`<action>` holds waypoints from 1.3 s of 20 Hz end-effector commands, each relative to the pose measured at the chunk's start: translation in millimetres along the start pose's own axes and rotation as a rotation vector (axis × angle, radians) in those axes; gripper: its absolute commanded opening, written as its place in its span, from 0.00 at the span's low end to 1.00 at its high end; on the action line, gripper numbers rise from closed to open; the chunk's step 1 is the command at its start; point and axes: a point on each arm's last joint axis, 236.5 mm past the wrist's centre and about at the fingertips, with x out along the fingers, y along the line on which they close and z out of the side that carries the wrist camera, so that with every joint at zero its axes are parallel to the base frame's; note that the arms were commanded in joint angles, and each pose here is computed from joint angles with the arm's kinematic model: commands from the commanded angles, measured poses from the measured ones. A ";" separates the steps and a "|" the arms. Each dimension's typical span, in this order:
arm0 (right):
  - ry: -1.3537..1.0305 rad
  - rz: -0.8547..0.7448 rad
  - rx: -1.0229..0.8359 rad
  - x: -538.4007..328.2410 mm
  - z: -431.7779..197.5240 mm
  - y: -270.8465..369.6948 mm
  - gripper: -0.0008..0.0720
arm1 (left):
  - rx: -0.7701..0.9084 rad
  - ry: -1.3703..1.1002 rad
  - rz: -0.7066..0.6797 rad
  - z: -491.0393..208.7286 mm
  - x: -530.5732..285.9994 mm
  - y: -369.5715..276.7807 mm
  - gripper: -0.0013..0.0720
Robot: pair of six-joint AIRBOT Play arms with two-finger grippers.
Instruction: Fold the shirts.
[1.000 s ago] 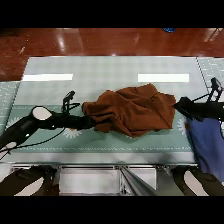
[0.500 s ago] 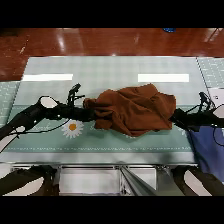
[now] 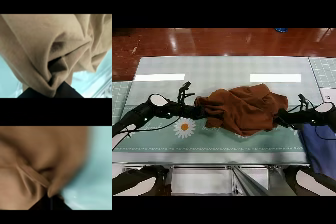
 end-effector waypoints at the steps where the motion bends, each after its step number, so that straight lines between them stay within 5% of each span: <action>1: -0.061 0.257 -0.118 -20.4 30.1 74.0 0.04 | 0.008 -0.114 -0.021 51.3 -35.5 -5.6 0.04; 7: -0.512 0.341 -0.569 -247.9 105.7 247.3 0.04 | 0.303 -0.609 -0.062 188.9 -264.4 -115.6 0.04; 14: -1.035 0.264 -0.933 -470.2 -10.6 339.0 0.04 | 0.681 -0.967 0.090 126.6 -445.7 -243.6 0.04; 19: -1.099 0.017 -0.899 -488.3 -68.2 284.7 0.04 | 0.615 -0.932 0.422 55.1 -458.5 -204.3 0.04; 22: -0.978 -0.100 -0.777 -452.8 -55.3 236.3 0.04 | 0.514 -0.834 0.371 26.7 -408.6 -170.4 0.04; 26: -0.752 -0.053 -0.668 -357.7 -9.0 201.3 0.04 | 0.327 -0.503 0.235 -13.2 -272.2 -80.6 0.04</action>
